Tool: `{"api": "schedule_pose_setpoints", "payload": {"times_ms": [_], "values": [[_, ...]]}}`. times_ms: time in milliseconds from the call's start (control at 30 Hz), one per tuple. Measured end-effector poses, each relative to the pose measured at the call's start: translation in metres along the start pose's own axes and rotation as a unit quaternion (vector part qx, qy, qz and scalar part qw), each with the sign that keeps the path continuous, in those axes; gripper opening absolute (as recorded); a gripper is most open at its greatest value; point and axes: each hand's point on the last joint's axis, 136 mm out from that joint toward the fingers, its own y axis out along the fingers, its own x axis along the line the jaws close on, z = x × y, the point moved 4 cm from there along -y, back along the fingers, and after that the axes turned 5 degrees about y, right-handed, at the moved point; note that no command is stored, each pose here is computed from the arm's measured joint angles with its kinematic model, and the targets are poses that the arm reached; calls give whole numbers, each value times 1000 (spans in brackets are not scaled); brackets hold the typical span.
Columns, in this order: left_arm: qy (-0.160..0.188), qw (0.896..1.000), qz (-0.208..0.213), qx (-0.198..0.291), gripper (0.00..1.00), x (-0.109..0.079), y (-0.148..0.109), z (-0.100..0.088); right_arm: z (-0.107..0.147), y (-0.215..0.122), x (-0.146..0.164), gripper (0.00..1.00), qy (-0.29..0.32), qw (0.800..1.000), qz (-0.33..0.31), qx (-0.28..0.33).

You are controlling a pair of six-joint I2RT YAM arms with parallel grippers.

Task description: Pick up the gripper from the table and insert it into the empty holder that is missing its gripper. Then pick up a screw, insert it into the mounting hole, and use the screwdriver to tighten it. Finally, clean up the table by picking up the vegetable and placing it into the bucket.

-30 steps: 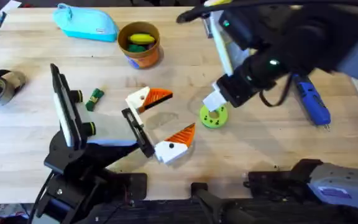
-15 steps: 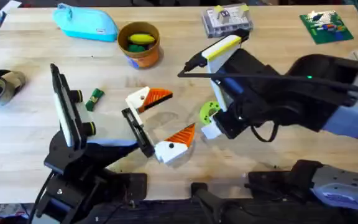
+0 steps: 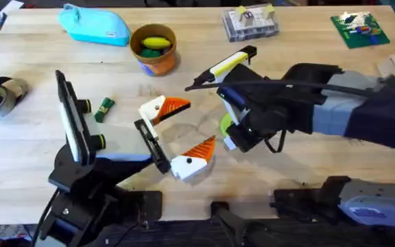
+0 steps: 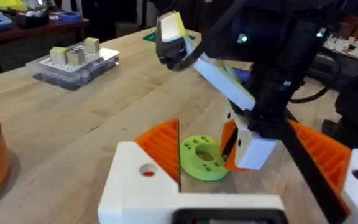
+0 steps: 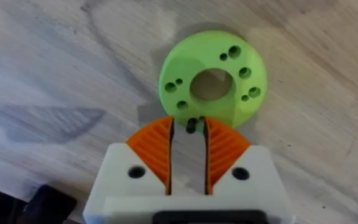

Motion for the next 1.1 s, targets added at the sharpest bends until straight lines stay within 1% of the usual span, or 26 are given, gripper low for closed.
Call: {"api": "schedule_pose_setpoints", "payload": {"times_ms": [100,167,200,467,567,633,700,767,900,1000,1100], "values": [[0,1000,0,0,985,0,0,0,-1,1,-2,161,0,1000,9,0],[0,1000,0,0,985,0,0,0,-1,1,-3,46,0,1000,11,-1],[0,1000,0,0,985,0,0,0,-1,1,-3,17,0,1000,11,-1],[0,1000,0,0,985,0,0,0,0,1,-4,7,0,1000,14,0],[0,1000,0,0,985,0,0,0,5,-2,-8,7,3,1000,20,17],[0,1000,0,0,985,0,0,0,3,-8,-11,7,10,999,22,22],[0,1000,0,0,985,0,0,0,-6,-21,-13,7,17,1000,20,14],[0,1000,0,0,985,0,0,0,-21,-38,-13,7,22,1000,14,-7],[0,1000,0,0,985,0,0,0,-51,-83,-10,7,23,998,-1,-58],[0,1000,0,0,985,0,0,0,-64,-115,-6,7,19,997,-12,-80],[0,1000,0,0,985,0,0,0,-84,-144,3,7,8,994,-35,-103]]}}
